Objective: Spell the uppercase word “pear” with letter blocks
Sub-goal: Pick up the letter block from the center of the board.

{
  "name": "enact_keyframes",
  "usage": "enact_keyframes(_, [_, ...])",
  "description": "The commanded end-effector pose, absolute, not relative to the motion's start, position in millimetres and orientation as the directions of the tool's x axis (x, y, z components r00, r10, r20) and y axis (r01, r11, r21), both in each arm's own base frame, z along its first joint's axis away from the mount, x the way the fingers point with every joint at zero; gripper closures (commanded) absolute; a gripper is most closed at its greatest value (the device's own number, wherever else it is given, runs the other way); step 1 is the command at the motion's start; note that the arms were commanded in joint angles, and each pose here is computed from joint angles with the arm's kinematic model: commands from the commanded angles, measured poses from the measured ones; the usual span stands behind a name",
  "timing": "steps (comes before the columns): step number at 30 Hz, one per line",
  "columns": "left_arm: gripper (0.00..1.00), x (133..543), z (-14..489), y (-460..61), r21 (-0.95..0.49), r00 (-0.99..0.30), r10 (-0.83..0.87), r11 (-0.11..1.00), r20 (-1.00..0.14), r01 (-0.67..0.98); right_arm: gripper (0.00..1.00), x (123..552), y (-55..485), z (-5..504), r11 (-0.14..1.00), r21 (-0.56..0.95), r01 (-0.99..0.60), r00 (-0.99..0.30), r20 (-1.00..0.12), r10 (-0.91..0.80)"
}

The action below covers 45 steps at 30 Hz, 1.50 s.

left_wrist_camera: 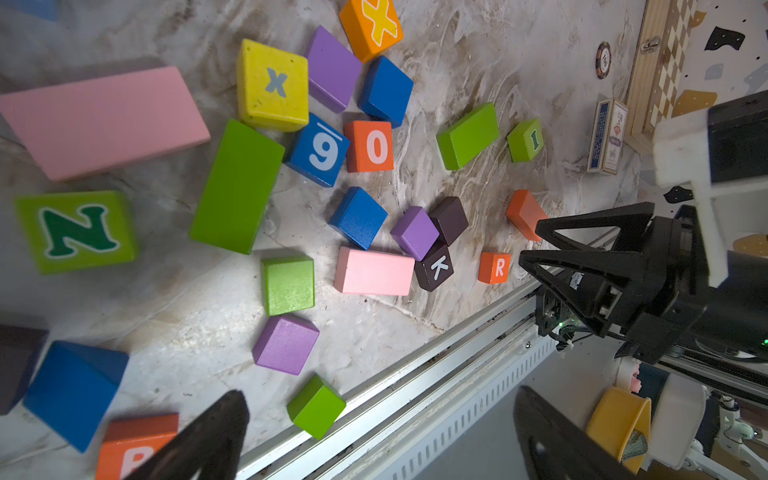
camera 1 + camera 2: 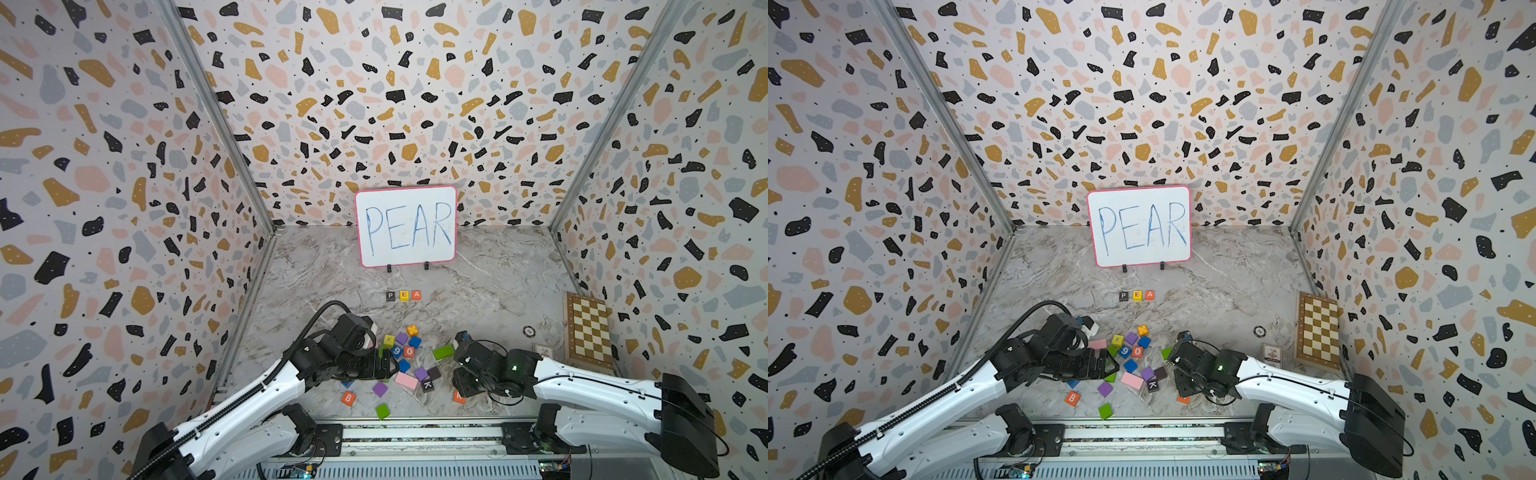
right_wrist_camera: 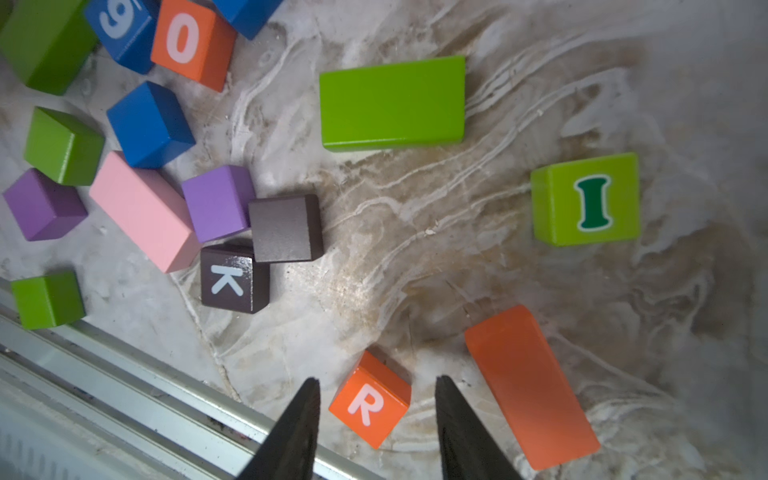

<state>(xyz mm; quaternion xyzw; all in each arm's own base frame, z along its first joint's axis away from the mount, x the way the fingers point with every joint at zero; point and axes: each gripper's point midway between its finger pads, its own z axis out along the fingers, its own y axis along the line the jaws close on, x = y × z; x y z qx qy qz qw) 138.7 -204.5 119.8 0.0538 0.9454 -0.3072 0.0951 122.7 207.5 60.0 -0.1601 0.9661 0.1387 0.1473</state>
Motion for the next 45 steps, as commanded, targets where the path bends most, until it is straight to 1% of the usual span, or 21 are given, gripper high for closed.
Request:
enact_keyframes(1, [0.01, 139, 118, -206, -0.573, -0.975, 0.045, 0.803, -0.218, 0.165, 0.52, 121, 205, 57, 0.921, 0.211, -0.329, -0.913, -0.321, -0.253])
enact_keyframes(5, [0.01, 135, 117, -204, -0.564, -0.979, 0.044, 0.812, -0.2, 0.151, 0.53, 115, 202, 57, 0.936, 0.213, -0.28, -0.93, -0.301, -0.21])
enact_keyframes(9, [0.01, 124, 115, -203, -0.505, -0.974, 0.085, 0.843, -0.212, 0.183, 0.53, 96, 198, 56, 0.945, 0.21, -0.252, -0.94, -0.284, -0.188])
enact_keyframes(12, [0.01, 113, 111, -208, -0.507, -0.972, 0.09, 0.841, -0.215, 0.19, 0.53, 80, 192, 53, 0.947, 0.222, -0.233, -0.949, -0.266, -0.17])
enact_keyframes(16, [0.01, 98, 100, -212, -0.499, -0.976, 0.097, 0.847, -0.196, 0.185, 0.53, 64, 188, 56, 0.937, 0.288, -0.198, -0.959, -0.257, -0.124])
enact_keyframes(20, [0.01, 90, 96, -213, -0.487, -0.974, 0.12, 0.85, -0.19, 0.2, 0.53, 53, 184, 50, 0.928, 0.334, -0.164, -0.971, -0.22, -0.093])
enact_keyframes(25, [0.01, 90, 96, -215, -0.503, -0.973, 0.117, 0.84, -0.197, 0.203, 0.52, 56, 191, 53, 0.918, 0.354, -0.182, -0.966, -0.238, -0.099])
enact_keyframes(29, [0.01, 90, 94, -216, -0.504, -0.973, 0.12, 0.839, -0.197, 0.205, 0.5, 60, 194, 49, 0.922, 0.333, -0.197, -0.964, -0.235, -0.121])
enact_keyframes(32, [0.01, 91, 92, -219, -0.508, -0.973, 0.124, 0.836, -0.197, 0.209, 0.5, 66, 195, 45, 0.921, 0.34, -0.192, -0.967, -0.223, -0.12])
enact_keyframes(37, [0.01, 91, 90, -222, -0.502, -0.972, 0.137, 0.837, -0.193, 0.218, 0.5, 76, 200, 46, 0.911, 0.362, -0.199, -0.964, -0.237, -0.117])
enact_keyframes(45, [0.01, 92, 89, -225, -0.5, -0.97, 0.148, 0.836, -0.194, 0.228, 0.5, 80, 205, 36, 0.911, 0.351, -0.217, -0.966, -0.214, -0.148])
